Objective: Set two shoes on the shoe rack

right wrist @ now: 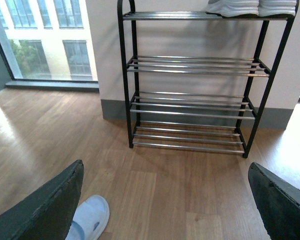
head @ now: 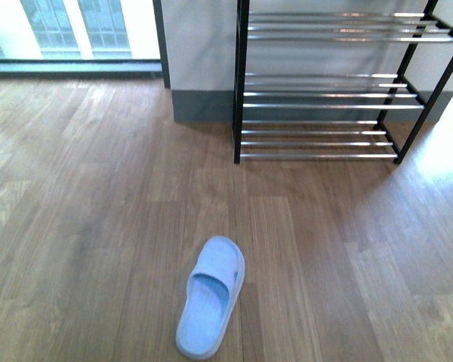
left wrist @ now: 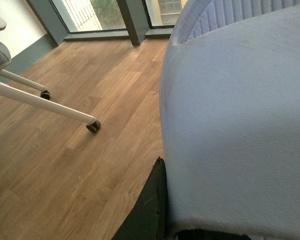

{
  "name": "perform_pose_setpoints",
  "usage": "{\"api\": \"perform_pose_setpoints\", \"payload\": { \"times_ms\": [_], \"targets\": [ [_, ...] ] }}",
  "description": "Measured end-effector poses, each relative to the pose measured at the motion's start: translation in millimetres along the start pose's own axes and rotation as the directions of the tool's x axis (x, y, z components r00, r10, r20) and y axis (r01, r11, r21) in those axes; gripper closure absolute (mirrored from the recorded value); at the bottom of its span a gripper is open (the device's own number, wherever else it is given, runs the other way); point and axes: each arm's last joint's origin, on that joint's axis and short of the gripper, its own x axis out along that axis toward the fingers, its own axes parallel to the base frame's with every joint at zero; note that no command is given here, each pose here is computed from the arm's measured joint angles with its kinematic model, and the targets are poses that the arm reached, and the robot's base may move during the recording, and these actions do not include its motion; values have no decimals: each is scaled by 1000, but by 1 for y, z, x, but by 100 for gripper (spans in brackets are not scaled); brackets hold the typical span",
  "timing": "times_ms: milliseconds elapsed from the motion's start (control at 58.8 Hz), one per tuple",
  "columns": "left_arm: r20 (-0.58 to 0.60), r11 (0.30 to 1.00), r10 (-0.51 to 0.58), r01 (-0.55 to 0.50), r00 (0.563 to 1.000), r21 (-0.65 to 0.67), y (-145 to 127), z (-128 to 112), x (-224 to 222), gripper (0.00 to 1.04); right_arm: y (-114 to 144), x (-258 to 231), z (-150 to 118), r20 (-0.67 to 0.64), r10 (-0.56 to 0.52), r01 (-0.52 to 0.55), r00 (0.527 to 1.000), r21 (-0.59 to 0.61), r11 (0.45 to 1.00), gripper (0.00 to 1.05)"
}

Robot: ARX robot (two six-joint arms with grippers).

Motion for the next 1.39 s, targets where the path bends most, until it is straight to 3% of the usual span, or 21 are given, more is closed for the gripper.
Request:
{"api": "perform_pose_setpoints", "payload": {
  "times_ms": [1395],
  "targets": [
    [0, 1000, -9, 9, 1000, 3, -1, 0, -1, 103, 0, 0, 0, 0, -1, 1, 1000, 0, 1000, 9]
  ]
}}
